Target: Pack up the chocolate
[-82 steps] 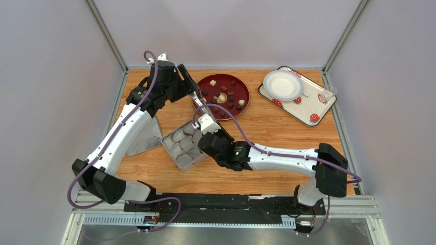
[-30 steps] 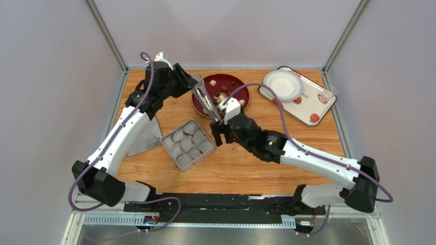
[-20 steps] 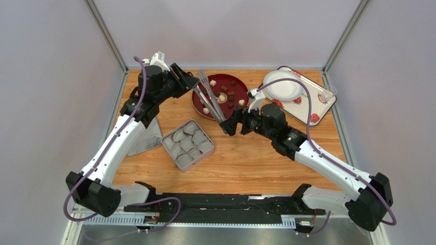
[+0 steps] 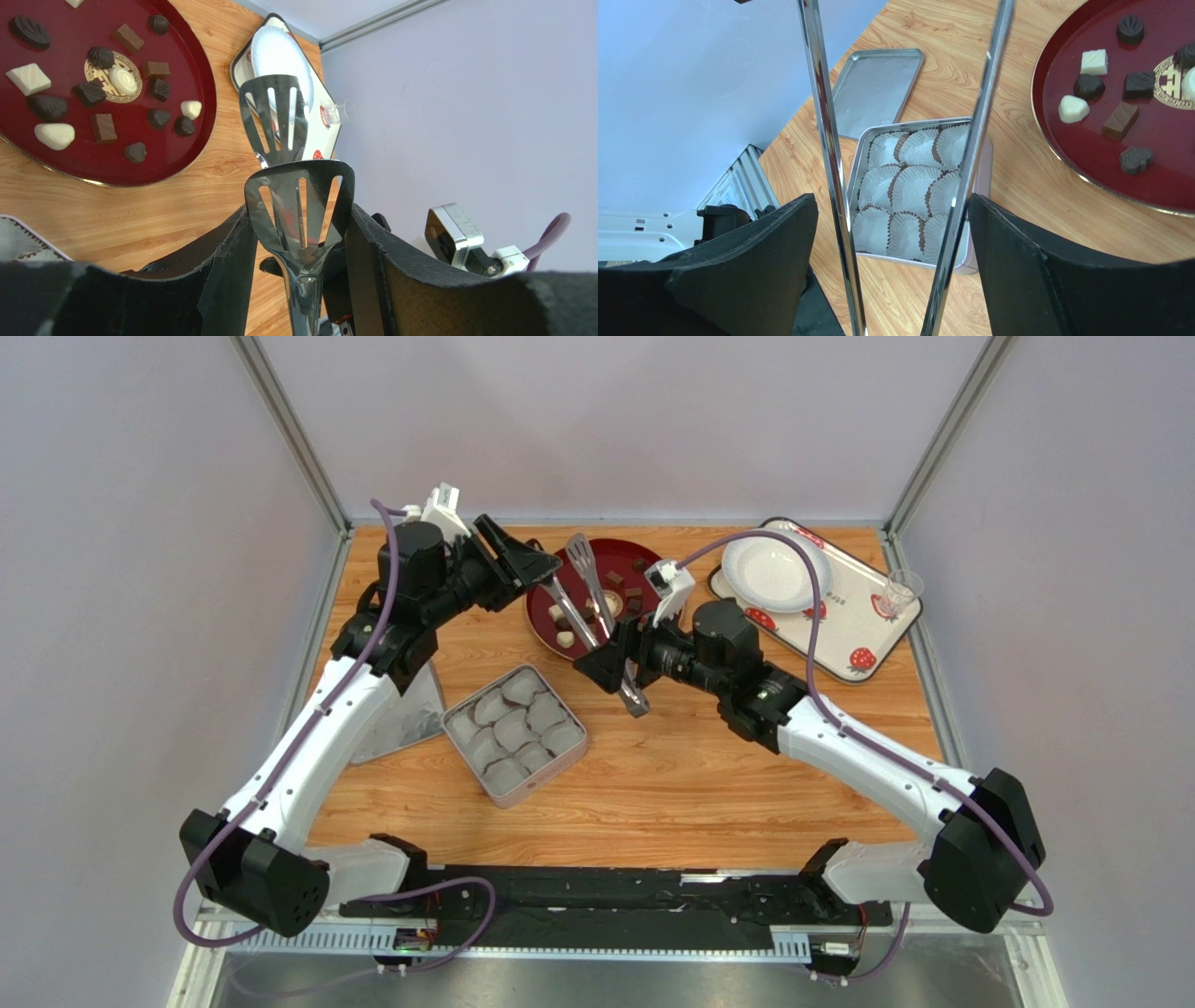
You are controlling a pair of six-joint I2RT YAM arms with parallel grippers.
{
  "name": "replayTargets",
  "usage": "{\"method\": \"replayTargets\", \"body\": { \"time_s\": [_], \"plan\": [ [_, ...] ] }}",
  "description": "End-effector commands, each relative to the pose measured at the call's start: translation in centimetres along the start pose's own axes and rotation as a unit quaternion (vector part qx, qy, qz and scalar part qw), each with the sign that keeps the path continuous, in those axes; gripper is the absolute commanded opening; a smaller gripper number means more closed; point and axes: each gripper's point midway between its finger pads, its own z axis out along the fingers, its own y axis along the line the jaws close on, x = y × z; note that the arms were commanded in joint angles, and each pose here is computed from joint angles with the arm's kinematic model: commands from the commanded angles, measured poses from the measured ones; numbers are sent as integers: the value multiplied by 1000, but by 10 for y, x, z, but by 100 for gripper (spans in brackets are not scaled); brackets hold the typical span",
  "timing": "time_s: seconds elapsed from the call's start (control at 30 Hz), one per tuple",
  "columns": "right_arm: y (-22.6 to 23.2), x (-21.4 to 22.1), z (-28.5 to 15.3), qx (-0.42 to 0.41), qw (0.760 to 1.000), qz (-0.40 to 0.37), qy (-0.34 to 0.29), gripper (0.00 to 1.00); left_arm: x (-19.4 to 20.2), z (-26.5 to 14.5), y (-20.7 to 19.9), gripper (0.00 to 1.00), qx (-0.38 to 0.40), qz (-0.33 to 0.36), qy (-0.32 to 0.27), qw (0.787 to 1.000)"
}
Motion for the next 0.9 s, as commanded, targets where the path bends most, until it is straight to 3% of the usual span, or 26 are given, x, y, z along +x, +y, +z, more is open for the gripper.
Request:
{"method": "replayTargets", "body": {
  "time_s": [0.0, 0.37, 0.87],
  "plan": [
    [15, -32, 7, -26, 999, -35, -31, 79, -7, -8, -22, 32, 36, 8, -10, 999],
    [19, -29, 15, -40, 998, -36, -13, 65, -9, -8, -26, 33, 36, 22, -15, 999],
    [16, -22, 28, -33, 999, -22, 4, 63, -10, -8, -27, 33, 32, 13, -36, 999]
  ]
}}
